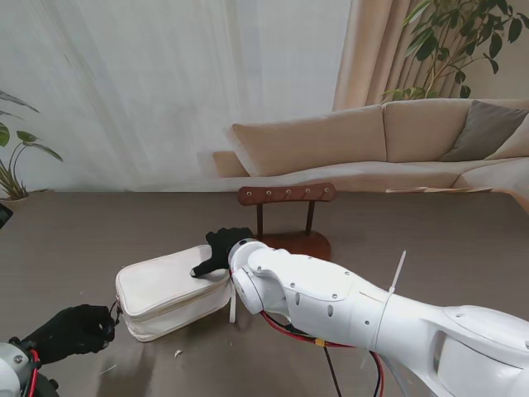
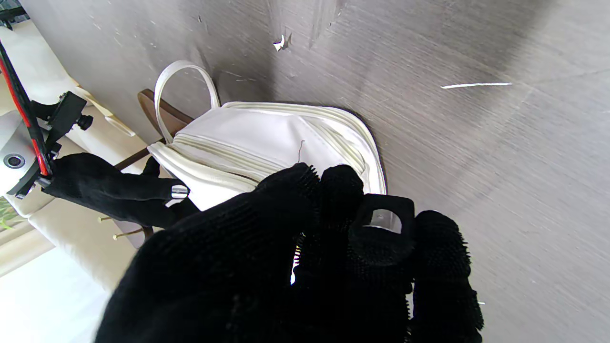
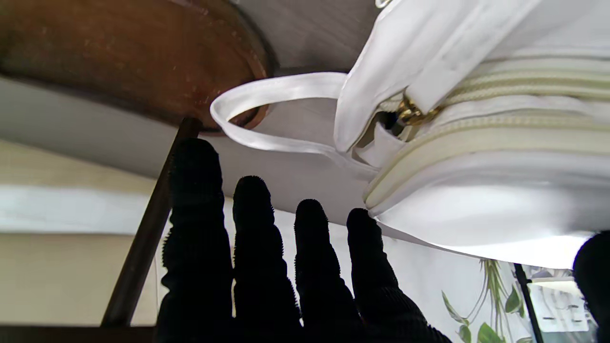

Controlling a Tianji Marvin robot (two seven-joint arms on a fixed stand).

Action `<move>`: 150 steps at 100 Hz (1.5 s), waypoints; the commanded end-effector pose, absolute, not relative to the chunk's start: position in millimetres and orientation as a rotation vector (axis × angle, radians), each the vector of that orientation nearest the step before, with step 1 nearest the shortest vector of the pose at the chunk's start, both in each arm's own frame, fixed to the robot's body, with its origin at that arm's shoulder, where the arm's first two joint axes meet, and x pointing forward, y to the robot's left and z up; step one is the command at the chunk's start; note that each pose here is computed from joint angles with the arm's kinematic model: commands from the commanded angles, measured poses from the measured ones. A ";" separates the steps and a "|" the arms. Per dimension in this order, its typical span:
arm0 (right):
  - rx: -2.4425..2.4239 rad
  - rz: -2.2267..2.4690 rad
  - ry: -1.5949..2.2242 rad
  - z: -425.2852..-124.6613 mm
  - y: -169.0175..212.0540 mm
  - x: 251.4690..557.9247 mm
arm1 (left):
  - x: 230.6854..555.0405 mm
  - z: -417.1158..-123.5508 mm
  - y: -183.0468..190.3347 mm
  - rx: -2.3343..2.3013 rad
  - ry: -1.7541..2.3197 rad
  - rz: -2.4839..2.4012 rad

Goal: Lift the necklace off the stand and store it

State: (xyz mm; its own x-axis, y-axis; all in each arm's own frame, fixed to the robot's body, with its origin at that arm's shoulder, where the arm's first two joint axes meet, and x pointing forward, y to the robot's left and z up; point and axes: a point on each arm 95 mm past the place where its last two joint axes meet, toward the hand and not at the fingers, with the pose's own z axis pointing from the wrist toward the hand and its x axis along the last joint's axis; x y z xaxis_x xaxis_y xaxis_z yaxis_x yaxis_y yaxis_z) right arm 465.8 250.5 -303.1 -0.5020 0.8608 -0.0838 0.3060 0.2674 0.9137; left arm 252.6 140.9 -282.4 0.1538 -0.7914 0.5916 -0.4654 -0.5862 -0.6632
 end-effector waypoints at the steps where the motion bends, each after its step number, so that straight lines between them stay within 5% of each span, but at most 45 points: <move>1: 1.078 1.159 1.992 -315.4 247.3 461.4 | 251.3 -285.0 139.3 -2.137 1.226 -1.393; 89: 1.535 1.222 1.926 -342.3 255.5 411.4 | 252.2 -286.3 139.3 -2.129 1.205 -1.409; 150: 1.724 1.401 1.817 -336.3 255.7 389.2 | 280.5 -319.3 121.0 -2.213 1.151 -1.479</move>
State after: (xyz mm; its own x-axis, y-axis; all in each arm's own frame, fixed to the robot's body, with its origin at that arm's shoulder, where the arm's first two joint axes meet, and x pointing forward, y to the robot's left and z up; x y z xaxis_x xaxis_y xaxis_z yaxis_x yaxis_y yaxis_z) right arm 418.8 238.7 -314.2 -0.2304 0.9043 0.3594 0.5239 -0.1960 0.8289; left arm 280.3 127.6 -315.1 0.1770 -0.7329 0.6569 -0.4544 -0.6529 -0.6060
